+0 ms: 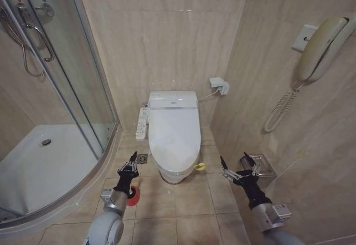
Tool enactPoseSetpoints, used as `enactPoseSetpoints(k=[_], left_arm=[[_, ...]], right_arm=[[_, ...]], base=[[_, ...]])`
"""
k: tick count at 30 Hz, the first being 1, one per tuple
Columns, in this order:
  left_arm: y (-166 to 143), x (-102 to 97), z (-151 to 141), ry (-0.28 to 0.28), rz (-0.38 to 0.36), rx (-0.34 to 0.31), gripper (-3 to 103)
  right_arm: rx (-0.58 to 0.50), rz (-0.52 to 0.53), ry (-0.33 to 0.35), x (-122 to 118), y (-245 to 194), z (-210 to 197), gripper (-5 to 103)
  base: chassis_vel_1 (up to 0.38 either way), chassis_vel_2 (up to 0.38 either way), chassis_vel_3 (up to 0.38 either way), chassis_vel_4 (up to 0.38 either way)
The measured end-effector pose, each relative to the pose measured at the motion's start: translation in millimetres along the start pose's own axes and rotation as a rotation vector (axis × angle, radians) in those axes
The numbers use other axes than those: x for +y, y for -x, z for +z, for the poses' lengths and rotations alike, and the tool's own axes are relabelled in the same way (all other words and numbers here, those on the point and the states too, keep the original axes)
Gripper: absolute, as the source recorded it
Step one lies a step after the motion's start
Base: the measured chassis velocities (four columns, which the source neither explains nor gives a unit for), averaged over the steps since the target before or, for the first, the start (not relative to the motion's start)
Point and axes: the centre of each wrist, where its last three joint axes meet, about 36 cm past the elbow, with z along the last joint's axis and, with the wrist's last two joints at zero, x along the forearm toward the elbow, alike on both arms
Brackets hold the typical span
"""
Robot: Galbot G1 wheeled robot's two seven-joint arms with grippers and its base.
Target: Open the toilet lid, clean the toilet bowl with a toilet brush, close the toilet lid, and flush.
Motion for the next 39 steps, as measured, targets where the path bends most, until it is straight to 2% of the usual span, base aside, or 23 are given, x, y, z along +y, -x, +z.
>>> enactPoseSetpoints(k=[3,4,10,11,12,16,18,19,25,26,33,34,35,39], left_arm=[[-5.5,-4.9,-4.6,0.010,-0.005,-0.002,0],[-7.7,-7.1,-6.5,0.011,-0.011,-0.001,15],[-21.7,-18.9,-17.1,0.024,-0.073,0.031,15],[-24.6,-21.0,-19.4,0.031,-0.097,0.044,42],[-24.6,-21.0,-19.4,0.031,-0.097,0.044,42],[-33.7,-23.7,-27.0,0.052,-0.194,0.082,42],[-36.1,-21.6,-28.9,0.058,-0.217,0.086,42],[-39.1,-19.7,-30.5,0.061,-0.233,0.090,69],[-53.7,-12.2,-41.0,0.075,-0.278,0.097,69],[-55.9,-12.3,-43.1,0.074,-0.283,0.098,95],[-63.9,-12.7,-47.9,0.090,-0.306,0.126,95],[-64.5,-12.3,-47.7,0.095,-0.311,0.127,95],[-65.8,-12.4,-47.2,0.103,-0.318,0.127,100],[-74.9,-18.1,-49.2,0.109,-0.306,0.110,100]], right_arm=[[0.000,0.000,0.000,0.0,0.0,0.0,100],[0.000,0.000,0.000,0.0,0.0,0.0,100],[0.000,0.000,0.000,0.0,0.0,0.0,100],[0.000,0.000,0.000,0.0,0.0,0.0,100],[0.000,0.000,0.000,0.0,0.0,0.0,100],[0.000,0.000,0.000,0.0,0.0,0.0,100],[0.000,0.000,0.000,0.0,0.0,0.0,100],[0.000,0.000,0.000,0.0,0.0,0.0,100],[0.000,0.000,0.000,0.0,0.0,0.0,100],[0.000,0.000,0.000,0.0,0.0,0.0,100],[0.000,0.000,0.000,0.0,0.0,0.0,100],[0.000,0.000,0.000,0.0,0.0,0.0,100],[0.000,0.000,0.000,0.0,0.0,0.0,100],[0.000,0.000,0.000,0.0,0.0,0.0,100]], base=[[0.000,0.000,0.000,0.000],[0.000,0.000,0.000,0.000],[0.000,0.000,0.000,0.000],[0.000,0.000,0.000,0.000],[0.000,0.000,0.000,0.000],[0.000,0.000,0.000,0.000],[0.000,0.000,0.000,0.000],[0.000,0.000,0.000,0.000],[0.000,0.000,0.000,0.000],[0.000,0.000,0.000,0.000],[0.000,0.000,0.000,0.000],[0.000,0.000,0.000,0.000],[0.000,0.000,0.000,0.000],[0.000,0.000,0.000,0.000]])
